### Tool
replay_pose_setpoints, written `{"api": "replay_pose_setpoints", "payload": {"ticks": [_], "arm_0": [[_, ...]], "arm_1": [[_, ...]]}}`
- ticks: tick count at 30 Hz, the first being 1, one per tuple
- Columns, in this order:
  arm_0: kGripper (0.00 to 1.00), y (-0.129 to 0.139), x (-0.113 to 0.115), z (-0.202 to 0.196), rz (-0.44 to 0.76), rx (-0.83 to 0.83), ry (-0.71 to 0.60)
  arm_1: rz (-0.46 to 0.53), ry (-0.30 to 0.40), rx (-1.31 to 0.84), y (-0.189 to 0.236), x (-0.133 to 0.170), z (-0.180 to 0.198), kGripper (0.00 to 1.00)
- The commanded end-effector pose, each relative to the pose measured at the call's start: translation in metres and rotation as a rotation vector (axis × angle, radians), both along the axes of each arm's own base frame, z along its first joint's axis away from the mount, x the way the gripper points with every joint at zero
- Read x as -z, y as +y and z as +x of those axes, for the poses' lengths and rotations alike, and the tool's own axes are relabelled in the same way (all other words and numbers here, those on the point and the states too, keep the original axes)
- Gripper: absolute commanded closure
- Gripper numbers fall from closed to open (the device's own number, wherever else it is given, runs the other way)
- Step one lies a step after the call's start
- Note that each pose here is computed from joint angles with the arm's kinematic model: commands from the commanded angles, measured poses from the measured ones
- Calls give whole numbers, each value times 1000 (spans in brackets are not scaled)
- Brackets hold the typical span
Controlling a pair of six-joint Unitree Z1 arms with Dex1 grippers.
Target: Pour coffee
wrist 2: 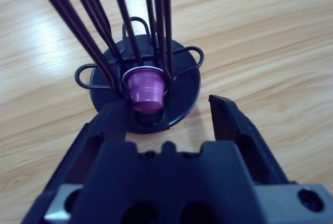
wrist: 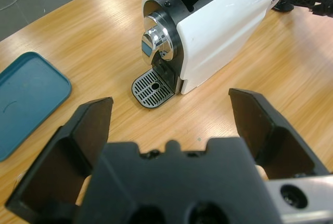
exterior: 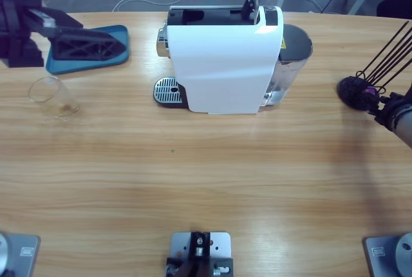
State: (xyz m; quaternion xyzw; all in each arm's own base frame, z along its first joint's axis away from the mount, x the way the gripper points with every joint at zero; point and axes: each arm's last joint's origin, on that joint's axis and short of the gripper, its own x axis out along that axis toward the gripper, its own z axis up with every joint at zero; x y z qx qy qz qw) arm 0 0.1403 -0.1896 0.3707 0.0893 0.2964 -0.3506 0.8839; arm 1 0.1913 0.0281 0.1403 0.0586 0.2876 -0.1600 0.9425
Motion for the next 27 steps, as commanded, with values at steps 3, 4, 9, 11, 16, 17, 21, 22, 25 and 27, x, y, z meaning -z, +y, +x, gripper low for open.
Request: {"api": "replay_pose_setpoints", "payload": {"ticks": [3,4,9,11,16,17,21,22,25,27], "arm_0": [[32,-6,9,1,33,-2,28],[32,-7,9,1,32,-3,28],[32,-6,8,0,27,-6,32],[32,-6,8,0,26,-6,32],[32,-6,8,0,26,-9,31],[32,-5,8,0,26,-9,31],[32,-4,9,-1,26,-10,31],[32,-4,9,-1,28,-10,31],[32,-4,11,-1,33,-11,36],[32,-3,11,-1,32,-12,37]], "arm_1": [[10,20,-49,-1,3,1,340],[10,25,-50,-1,4,1,340],[15,33,-70,-3,5,3,617],[19,33,-66,-7,5,4,704],[17,48,-73,-10,6,3,704],[18,52,-75,-10,7,3,704],[21,56,-82,-10,8,4,708],[23,57,-85,-10,9,4,708],[25,60,-95,-9,9,5,836],[20,58,-99,-9,9,5,1000]]}}
